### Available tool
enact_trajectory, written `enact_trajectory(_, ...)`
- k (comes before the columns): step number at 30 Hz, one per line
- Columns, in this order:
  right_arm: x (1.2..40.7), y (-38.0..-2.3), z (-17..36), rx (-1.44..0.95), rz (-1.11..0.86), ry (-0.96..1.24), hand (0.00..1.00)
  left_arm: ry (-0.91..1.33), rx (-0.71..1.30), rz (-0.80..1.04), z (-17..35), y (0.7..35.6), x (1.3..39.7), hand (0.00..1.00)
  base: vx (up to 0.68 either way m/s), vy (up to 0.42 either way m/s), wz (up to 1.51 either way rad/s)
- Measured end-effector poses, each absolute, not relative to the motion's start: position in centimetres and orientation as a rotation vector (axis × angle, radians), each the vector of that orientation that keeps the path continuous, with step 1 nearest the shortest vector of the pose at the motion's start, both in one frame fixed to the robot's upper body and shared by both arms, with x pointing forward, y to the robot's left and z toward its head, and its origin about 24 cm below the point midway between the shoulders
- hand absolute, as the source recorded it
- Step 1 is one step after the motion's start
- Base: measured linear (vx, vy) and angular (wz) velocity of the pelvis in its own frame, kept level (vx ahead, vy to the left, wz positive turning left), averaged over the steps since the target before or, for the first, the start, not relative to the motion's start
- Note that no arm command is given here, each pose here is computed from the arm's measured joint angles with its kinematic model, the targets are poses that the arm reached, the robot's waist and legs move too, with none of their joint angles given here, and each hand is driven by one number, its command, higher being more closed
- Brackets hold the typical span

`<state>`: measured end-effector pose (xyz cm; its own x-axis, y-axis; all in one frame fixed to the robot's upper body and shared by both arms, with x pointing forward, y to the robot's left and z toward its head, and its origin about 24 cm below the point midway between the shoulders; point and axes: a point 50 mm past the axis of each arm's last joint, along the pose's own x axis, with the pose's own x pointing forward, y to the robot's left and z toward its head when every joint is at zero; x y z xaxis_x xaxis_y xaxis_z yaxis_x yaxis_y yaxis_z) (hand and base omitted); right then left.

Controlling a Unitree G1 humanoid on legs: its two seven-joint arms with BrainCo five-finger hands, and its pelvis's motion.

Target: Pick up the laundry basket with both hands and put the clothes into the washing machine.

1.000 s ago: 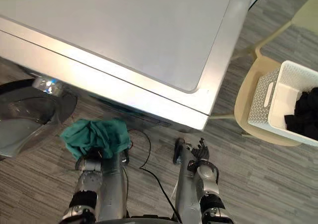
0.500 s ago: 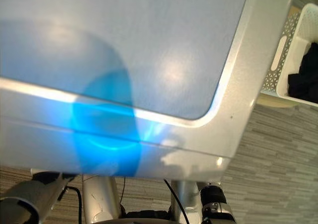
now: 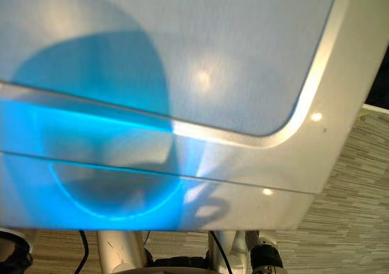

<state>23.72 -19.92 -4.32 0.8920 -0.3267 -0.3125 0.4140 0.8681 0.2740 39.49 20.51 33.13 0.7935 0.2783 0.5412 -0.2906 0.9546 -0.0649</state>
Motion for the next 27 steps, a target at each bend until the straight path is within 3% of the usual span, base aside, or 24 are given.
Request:
enact_trajectory(5, 23.3, -20.5, -4.6, 0.338, -0.398, 0.270, 0.00, -0.557, 0.164, 0.349, 33.3, 20.9, 39.6, 0.00, 0.00, 0.003, 0.01)
enact_trajectory(11, 22.9, -20.5, -5.0, 0.356, -0.375, 0.282, 0.00, -0.537, 0.555, 0.385, 33.3, 20.9, 39.7, 0.00, 0.00, 0.000, 0.00)
enact_trajectory(17, 22.9, -20.6, -5.1, 0.336, -0.342, 0.280, 0.00, -0.519, 0.686, 0.437, 33.3, 21.2, 39.7, 0.00, 0.02, 0.032, -0.03)
enact_trajectory(23, 23.1, -20.4, -4.7, 0.328, -0.328, 0.262, 0.00, -0.589, 0.625, 0.491, 32.1, 22.5, 37.7, 0.00, 0.02, 0.019, 0.00)
enact_trajectory(27, 23.1, -20.3, -4.7, 0.303, -0.320, 0.268, 0.00, -0.521, 0.492, 0.536, 24.9, 23.8, 35.3, 0.00, 0.03, -0.015, 0.12)
